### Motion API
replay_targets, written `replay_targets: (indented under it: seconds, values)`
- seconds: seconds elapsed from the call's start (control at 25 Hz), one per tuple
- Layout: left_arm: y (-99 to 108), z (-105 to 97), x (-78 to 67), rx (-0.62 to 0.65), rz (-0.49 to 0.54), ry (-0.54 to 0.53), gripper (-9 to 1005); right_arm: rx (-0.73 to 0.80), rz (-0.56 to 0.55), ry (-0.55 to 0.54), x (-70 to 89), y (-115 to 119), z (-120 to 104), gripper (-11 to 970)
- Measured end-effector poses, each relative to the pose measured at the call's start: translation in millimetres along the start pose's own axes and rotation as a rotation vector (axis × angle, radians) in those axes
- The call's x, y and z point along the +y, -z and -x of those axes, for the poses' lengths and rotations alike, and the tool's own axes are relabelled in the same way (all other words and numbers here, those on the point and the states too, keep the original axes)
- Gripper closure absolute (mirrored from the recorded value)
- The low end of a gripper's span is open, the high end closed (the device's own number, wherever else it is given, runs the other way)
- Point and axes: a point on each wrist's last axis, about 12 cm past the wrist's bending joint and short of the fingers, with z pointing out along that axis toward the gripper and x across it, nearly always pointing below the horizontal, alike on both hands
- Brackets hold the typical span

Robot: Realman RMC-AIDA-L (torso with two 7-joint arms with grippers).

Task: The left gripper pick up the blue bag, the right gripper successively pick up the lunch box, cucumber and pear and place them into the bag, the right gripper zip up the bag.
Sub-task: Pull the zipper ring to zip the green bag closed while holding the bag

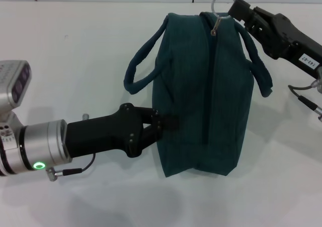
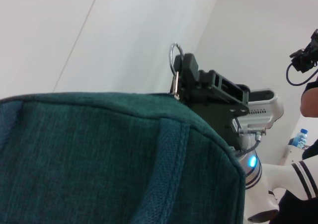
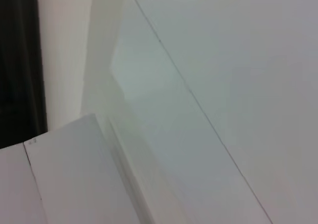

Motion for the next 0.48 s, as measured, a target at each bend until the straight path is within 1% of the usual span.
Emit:
replay_targets:
  seconds: [0.24, 0.48]
  values:
    - [6, 2, 0.0, 0.004, 0.004, -0.015, 932, 0.001, -0.026, -0.019, -2.6, 2, -2, 960]
    - [12, 3, -6.5, 0.019, -0.055, -0.057, 934, 0.006, -0.07, -0.015, -7.2, 3, -3, 959]
